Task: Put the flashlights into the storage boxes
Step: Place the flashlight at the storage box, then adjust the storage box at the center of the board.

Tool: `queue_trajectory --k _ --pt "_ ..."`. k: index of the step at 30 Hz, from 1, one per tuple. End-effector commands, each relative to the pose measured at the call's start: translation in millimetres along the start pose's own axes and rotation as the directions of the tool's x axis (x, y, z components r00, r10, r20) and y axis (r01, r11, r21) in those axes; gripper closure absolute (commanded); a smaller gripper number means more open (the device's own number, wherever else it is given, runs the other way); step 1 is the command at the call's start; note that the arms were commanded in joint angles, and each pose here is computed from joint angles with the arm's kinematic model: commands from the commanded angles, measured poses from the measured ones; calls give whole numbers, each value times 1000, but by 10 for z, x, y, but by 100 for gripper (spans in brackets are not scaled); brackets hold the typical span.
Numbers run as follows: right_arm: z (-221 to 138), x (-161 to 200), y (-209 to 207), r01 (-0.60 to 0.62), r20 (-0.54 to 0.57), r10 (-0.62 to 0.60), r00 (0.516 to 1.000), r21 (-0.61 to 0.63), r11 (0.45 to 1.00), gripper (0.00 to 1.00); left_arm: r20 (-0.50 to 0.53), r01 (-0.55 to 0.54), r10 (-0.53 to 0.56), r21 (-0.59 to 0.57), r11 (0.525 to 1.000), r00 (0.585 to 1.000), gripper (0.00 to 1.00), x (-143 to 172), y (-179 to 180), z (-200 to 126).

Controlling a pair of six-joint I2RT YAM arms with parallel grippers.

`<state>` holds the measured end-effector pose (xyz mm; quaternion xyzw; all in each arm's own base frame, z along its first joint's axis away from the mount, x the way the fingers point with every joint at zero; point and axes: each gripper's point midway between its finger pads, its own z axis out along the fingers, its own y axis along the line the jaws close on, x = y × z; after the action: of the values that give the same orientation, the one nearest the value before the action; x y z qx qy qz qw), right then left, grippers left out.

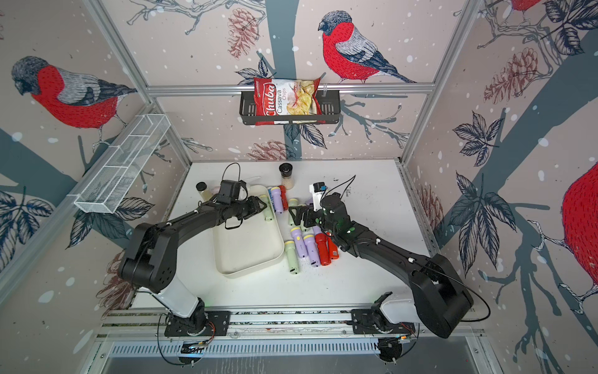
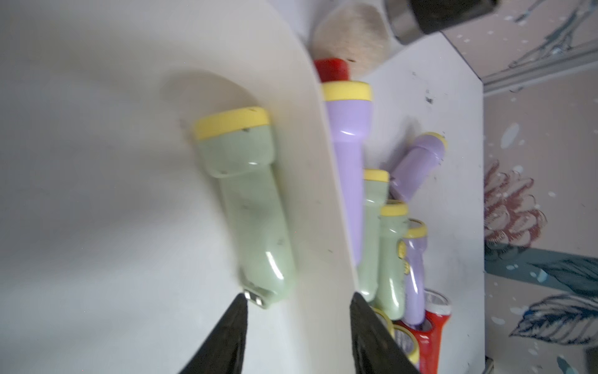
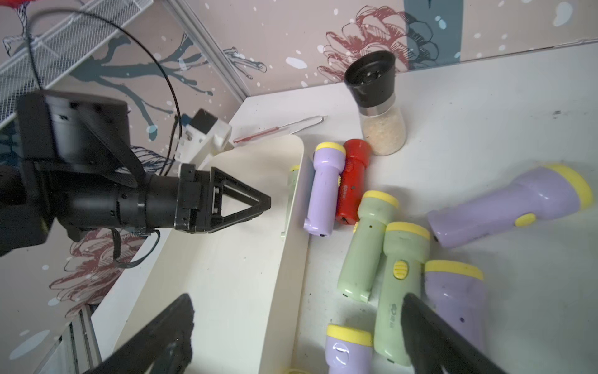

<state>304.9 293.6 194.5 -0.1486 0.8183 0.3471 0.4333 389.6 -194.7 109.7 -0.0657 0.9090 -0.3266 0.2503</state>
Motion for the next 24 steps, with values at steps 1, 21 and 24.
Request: queue_trajectory --k 1,21,24 --pt "-15 71 -71 -3 2 3 1000 32 999 1 -9 -37 37 45 998 999 46 153 -205 -69" --pt "-641 219 -195 -24 104 17 994 65 998 1 -279 -297 312 97 950 908 35 1735 -647 -333" --pt "-709 234 -199 -30 115 23 993 63 998 1 -324 -339 353 101 935 878 35 1878 -634 -308"
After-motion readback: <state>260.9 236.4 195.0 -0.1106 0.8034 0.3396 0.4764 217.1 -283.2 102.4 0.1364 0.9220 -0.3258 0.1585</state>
